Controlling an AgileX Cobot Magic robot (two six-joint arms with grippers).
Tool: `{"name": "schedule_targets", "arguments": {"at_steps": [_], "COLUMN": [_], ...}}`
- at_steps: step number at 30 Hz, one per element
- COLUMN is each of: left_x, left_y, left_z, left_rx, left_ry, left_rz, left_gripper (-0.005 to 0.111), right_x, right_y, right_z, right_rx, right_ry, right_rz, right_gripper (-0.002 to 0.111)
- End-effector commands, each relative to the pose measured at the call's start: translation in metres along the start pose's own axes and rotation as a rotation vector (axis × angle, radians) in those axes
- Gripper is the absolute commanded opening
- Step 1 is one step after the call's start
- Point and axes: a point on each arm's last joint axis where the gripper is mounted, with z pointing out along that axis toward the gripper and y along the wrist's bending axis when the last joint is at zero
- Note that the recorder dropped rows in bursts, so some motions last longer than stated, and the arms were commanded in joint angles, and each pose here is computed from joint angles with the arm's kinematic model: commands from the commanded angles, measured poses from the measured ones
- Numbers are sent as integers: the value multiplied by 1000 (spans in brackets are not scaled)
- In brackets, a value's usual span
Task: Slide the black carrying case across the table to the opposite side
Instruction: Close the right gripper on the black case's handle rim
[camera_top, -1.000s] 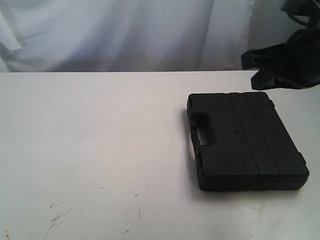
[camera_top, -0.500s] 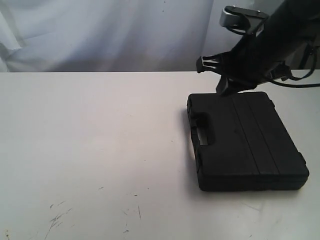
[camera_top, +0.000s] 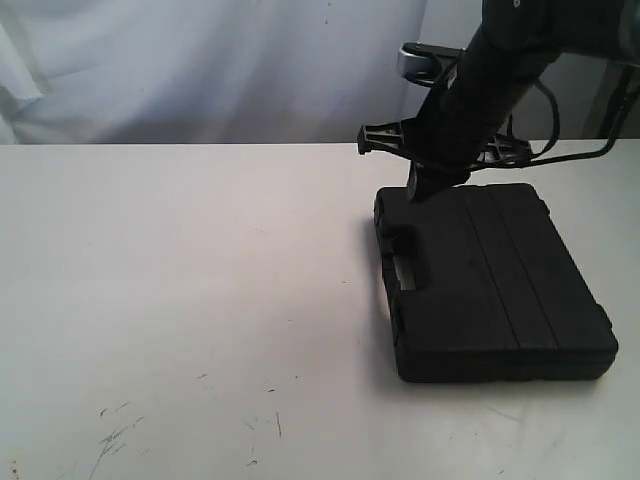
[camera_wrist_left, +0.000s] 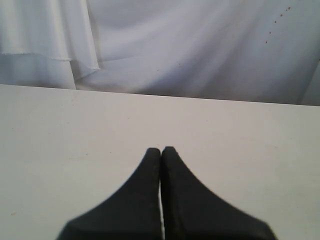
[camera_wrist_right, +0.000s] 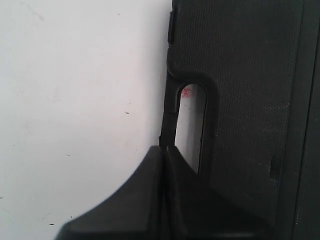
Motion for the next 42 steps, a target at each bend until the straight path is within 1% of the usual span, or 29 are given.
{"name": "schedule_targets", "arguments": {"at_steps": [1, 6, 13, 15, 17, 19, 21, 22, 26, 27, 28, 30, 35, 38, 42], "left_x": [1, 1, 1, 1, 1, 1, 1, 1, 1, 1, 1, 1, 1, 1, 1], "left_y": [0, 0, 0, 0, 0, 0, 0, 0, 0, 0, 0, 0, 0, 0, 0], "left_z": [0, 0, 0, 0, 0, 0, 0, 0, 0, 0, 0, 0, 0, 0, 0], "left_rx": [0, 0, 0, 0, 0, 0, 0, 0, 0, 0, 0, 0, 0, 0, 0], "left_ry": [-8, -8, -8, -8, -8, -8, -8, -8, -8, -8, -8, -8, -8, -8, -8], "left_rz": [-3, -3, -3, -3, -3, -3, -3, -3, -3, -3, -3, -3, -3, -3, -3], "left_gripper": [0, 0, 0, 0, 0, 0, 0, 0, 0, 0, 0, 0, 0, 0, 0], "right_x": [-5, -11, -15, -13, -10, -8, -6, -5, -7, -8, -8, -8, -12, -13, -8], "right_y": [3, 5, 16, 17, 15, 13, 11, 12, 16, 17, 18, 23, 27, 27, 22], "right_z": [10, 23, 40, 48, 57, 63, 69, 72, 74, 74, 74, 74, 76, 77, 100], "right_rx": [10, 18, 23, 60, 117, 154, 163, 151, 130, 121, 107, 57, 43, 42, 67], "right_ry": [7, 41, 77, 94, 116, 136, 157, 168, 148, 137, 135, 130, 74, 71, 121], "right_rz": [-11, -5, -6, -7, 13, 30, 40, 46, 15, 11, 19, 46, 56, 56, 57], "right_gripper": [0, 0, 0, 0, 3, 7, 14, 23, 40, 48, 52, 53, 52, 52, 52]}}
